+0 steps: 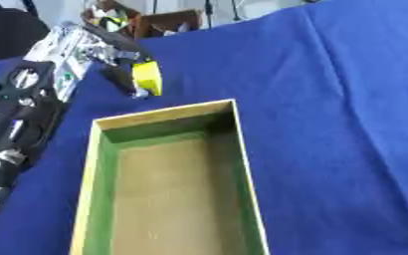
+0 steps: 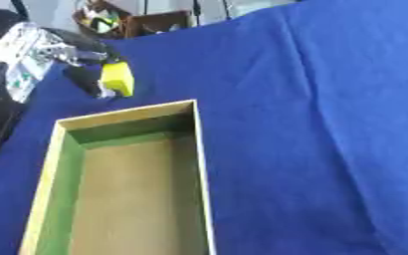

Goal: Pick up objects on the table and place them in the box.

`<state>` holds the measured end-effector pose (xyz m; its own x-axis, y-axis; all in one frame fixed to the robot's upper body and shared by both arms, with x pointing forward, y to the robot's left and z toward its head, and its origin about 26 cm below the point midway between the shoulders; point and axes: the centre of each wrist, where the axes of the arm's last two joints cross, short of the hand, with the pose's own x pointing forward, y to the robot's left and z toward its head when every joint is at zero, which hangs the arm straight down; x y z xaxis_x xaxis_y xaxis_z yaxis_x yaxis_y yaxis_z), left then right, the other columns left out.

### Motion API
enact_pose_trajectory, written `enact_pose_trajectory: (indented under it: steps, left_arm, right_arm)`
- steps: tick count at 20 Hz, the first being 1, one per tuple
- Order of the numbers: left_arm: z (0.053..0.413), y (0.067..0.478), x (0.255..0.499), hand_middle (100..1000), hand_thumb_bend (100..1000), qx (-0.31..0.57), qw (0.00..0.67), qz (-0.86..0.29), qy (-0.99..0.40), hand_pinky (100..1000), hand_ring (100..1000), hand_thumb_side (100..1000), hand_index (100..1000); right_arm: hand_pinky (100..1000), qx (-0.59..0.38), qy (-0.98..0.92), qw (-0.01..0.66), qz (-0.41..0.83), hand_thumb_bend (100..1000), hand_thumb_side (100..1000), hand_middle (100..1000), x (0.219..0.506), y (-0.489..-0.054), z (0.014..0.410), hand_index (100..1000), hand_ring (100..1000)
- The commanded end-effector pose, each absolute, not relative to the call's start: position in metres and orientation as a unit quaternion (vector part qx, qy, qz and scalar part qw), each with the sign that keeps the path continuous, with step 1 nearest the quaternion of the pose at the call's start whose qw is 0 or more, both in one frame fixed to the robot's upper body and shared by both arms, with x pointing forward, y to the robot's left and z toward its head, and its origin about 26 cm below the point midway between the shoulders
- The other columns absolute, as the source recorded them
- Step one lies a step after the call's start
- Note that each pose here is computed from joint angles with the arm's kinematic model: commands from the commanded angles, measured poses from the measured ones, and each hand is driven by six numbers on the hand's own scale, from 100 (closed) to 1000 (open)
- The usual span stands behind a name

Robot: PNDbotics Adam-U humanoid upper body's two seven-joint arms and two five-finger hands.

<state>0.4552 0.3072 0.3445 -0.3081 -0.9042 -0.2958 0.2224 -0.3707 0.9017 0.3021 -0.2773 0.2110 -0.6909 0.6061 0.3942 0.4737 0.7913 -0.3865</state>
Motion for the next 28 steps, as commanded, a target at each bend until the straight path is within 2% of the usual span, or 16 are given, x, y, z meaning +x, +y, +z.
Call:
enact_pose_trajectory:
  steps: [1, 3, 5, 6, 8, 10, 13, 15, 16, 17, 21, 25, 28]
  left_arm:
    - [0.367, 0.315, 0.446, 877, 258, 0.441, 0.386, -0.71, -0.389, 703, 809, 637, 962]
    - [0.367, 0.314, 0.446, 841, 236, 0.439, 0.386, -0.712, -0.39, 680, 787, 611, 933]
    - [0.366, 0.314, 0.446, 738, 197, 0.437, 0.389, -0.712, -0.389, 609, 714, 579, 846]
    - [0.365, 0.314, 0.447, 596, 146, 0.436, 0.389, -0.712, -0.389, 526, 622, 552, 717]
    - [0.363, 0.314, 0.448, 459, 100, 0.433, 0.394, -0.71, -0.392, 409, 527, 558, 570]
    - [0.36, 0.315, 0.449, 412, 100, 0.426, 0.401, -0.705, -0.401, 345, 483, 584, 519]
    - [0.357, 0.316, 0.451, 400, 100, 0.417, 0.415, -0.699, -0.407, 314, 471, 533, 514]
    - [0.356, 0.316, 0.452, 420, 100, 0.415, 0.422, -0.695, -0.409, 300, 474, 398, 537]
    - [0.355, 0.316, 0.452, 431, 100, 0.413, 0.425, -0.694, -0.409, 295, 479, 307, 528]
    - [0.354, 0.316, 0.453, 434, 100, 0.411, 0.427, -0.693, -0.411, 291, 480, 253, 512]
    - [0.351, 0.314, 0.453, 421, 100, 0.408, 0.425, -0.689, -0.421, 279, 472, 246, 426]
    - [0.347, 0.315, 0.454, 396, 100, 0.41, 0.423, -0.686, -0.425, 252, 450, 253, 388]
    - [0.35, 0.314, 0.452, 350, 100, 0.428, 0.409, -0.674, -0.441, 192, 407, 256, 356]
  right_arm:
    - [544, -0.301, -0.912, 0.248, 0.131, 364, 803, 584, 0.299, -0.277, 0.216, 868, 627]
    - [544, -0.302, -0.911, 0.248, 0.13, 364, 802, 584, 0.299, -0.277, 0.216, 867, 627]
    - [544, -0.303, -0.911, 0.248, 0.128, 364, 800, 584, 0.299, -0.277, 0.217, 867, 627]
    - [544, -0.303, -0.911, 0.248, 0.127, 363, 798, 584, 0.299, -0.277, 0.217, 866, 628]
    - [544, -0.304, -0.911, 0.248, 0.123, 364, 798, 583, 0.299, -0.277, 0.217, 866, 628]
    - [543, -0.305, -0.911, 0.248, 0.121, 366, 796, 584, 0.299, -0.277, 0.217, 865, 628]
    - [543, -0.307, -0.911, 0.248, 0.118, 369, 796, 584, 0.299, -0.277, 0.217, 864, 628]
    - [542, -0.308, -0.911, 0.248, 0.115, 369, 794, 583, 0.299, -0.278, 0.217, 862, 628]
    - [542, -0.309, -0.911, 0.249, 0.114, 368, 793, 583, 0.299, -0.278, 0.217, 859, 627]
    - [542, -0.309, -0.911, 0.249, 0.113, 368, 792, 583, 0.299, -0.278, 0.217, 858, 627]
    - [542, -0.309, -0.911, 0.249, 0.109, 365, 787, 583, 0.299, -0.278, 0.217, 853, 627]
    - [542, -0.31, -0.911, 0.252, 0.105, 364, 784, 582, 0.299, -0.278, 0.216, 850, 627]
    - [542, -0.311, -0.91, 0.254, 0.104, 363, 782, 583, 0.299, -0.279, 0.215, 847, 628]
